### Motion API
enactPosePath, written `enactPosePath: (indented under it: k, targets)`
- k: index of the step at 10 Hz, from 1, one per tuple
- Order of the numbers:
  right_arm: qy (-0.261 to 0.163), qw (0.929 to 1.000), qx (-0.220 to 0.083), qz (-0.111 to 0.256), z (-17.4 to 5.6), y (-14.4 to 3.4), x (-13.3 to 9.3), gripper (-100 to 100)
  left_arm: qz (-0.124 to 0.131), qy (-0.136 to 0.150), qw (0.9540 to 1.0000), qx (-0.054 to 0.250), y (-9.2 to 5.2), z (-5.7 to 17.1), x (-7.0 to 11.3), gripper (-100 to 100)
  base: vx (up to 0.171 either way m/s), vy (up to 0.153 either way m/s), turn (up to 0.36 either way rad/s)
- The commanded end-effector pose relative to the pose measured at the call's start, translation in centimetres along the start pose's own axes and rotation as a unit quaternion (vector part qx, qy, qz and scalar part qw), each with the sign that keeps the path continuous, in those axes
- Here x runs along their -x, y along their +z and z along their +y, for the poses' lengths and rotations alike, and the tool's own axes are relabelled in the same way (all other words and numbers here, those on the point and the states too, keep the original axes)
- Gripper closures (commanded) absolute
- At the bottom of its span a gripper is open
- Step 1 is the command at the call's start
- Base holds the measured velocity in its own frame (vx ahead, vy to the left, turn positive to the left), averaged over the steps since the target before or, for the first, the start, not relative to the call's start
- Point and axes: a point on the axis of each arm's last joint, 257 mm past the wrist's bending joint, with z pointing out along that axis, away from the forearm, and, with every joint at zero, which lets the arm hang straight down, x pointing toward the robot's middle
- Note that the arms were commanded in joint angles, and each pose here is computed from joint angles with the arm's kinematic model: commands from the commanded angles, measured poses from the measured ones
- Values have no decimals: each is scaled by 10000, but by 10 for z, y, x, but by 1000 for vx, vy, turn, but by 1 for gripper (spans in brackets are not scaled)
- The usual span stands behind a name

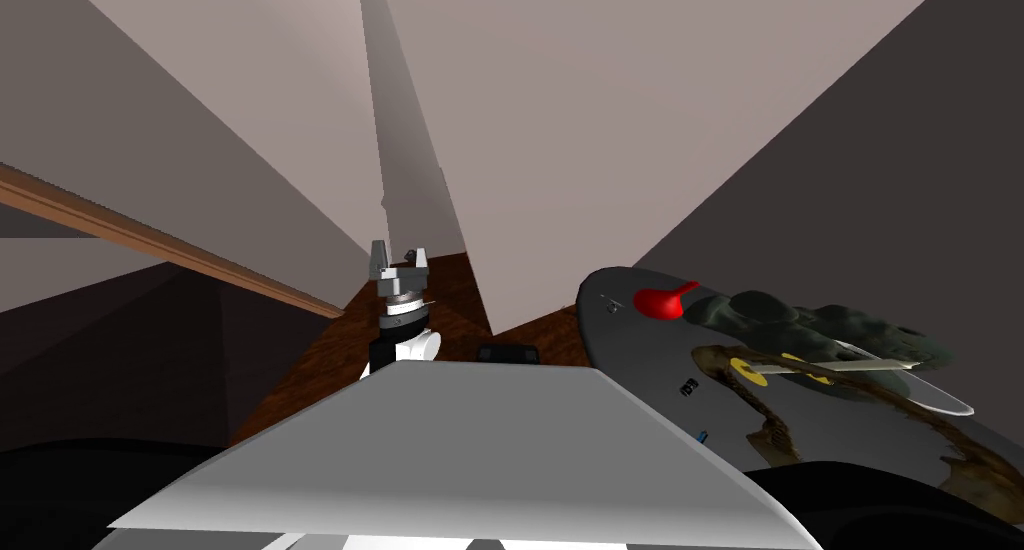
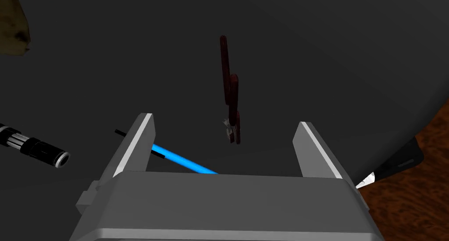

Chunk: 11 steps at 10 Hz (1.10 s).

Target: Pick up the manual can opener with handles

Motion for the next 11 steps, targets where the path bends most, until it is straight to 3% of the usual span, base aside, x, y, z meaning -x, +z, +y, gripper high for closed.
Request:
enactPosePath:
  k: [1,2,3,4,9,10,11]
  targets:
    - [-40,9999,113,-73,7,0,2,-100,0,0,10000,0,0,0,0,0,-20,-11,64]
    - [-19,10000,64,-39,4,1,1,-100,0,0,10000,0,0,0,0,0,-9,-4,13]
    - [-25,10000,77,-51,5,1,2,0,0,0,10000,0,0,0,0,0,0,0,0]
    - [132,9999,89,-20,10,4,0,-100,0,0,10000,0,0,0,0,0,-55,6,219]
    - [744,9971,140,101,31,17,-7,-100,0,-1,10000,0,0,0,0,0,-132,10,247]
    - [650,9978,130,84,27,16,-6,-100,0,-1,10000,0,0,0,0,0,-54,11,34]
    - [673,9976,132,86,28,17,-6,100,0,0,10000,0,0,0,0,0,-9,1,-9]
